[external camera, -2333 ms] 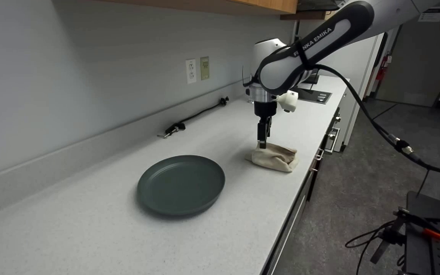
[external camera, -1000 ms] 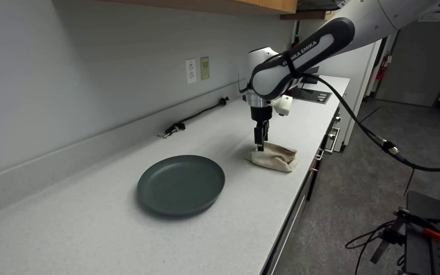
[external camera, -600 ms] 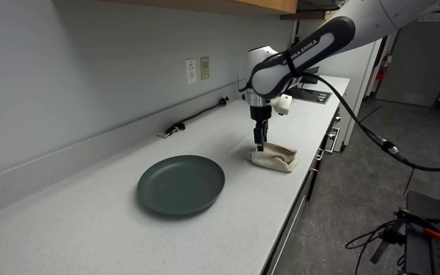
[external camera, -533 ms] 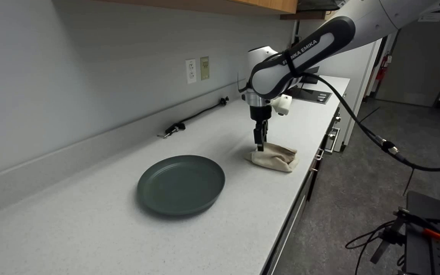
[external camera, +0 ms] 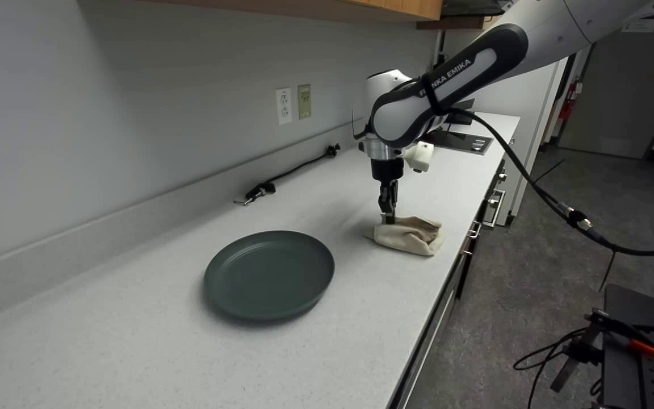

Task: Unfold the towel

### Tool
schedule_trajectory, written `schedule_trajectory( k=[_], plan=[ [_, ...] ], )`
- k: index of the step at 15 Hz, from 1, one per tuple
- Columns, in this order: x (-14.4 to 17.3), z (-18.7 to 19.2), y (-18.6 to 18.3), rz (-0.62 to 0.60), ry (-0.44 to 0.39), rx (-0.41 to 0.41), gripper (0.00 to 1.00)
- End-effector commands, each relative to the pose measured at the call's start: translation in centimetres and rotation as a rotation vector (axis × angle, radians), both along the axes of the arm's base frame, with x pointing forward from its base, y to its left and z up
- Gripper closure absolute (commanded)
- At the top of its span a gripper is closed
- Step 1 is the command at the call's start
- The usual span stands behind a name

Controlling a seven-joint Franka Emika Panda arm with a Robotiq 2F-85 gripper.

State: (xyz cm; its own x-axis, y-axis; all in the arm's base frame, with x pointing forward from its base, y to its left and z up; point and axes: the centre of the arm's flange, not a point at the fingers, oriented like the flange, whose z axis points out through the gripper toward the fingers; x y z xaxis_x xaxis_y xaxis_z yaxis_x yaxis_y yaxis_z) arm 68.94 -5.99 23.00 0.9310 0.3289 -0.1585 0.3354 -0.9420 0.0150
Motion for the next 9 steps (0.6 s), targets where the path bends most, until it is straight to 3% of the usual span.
schedule_trajectory(
  k=[1,9],
  plan=[
    [-0.3,1.4,0.3,-0.015,-0.003,-0.012,1.0],
    [-2.7,11.2,-1.8,-0.058,-0.109,-0.058,1.0]
  ],
)
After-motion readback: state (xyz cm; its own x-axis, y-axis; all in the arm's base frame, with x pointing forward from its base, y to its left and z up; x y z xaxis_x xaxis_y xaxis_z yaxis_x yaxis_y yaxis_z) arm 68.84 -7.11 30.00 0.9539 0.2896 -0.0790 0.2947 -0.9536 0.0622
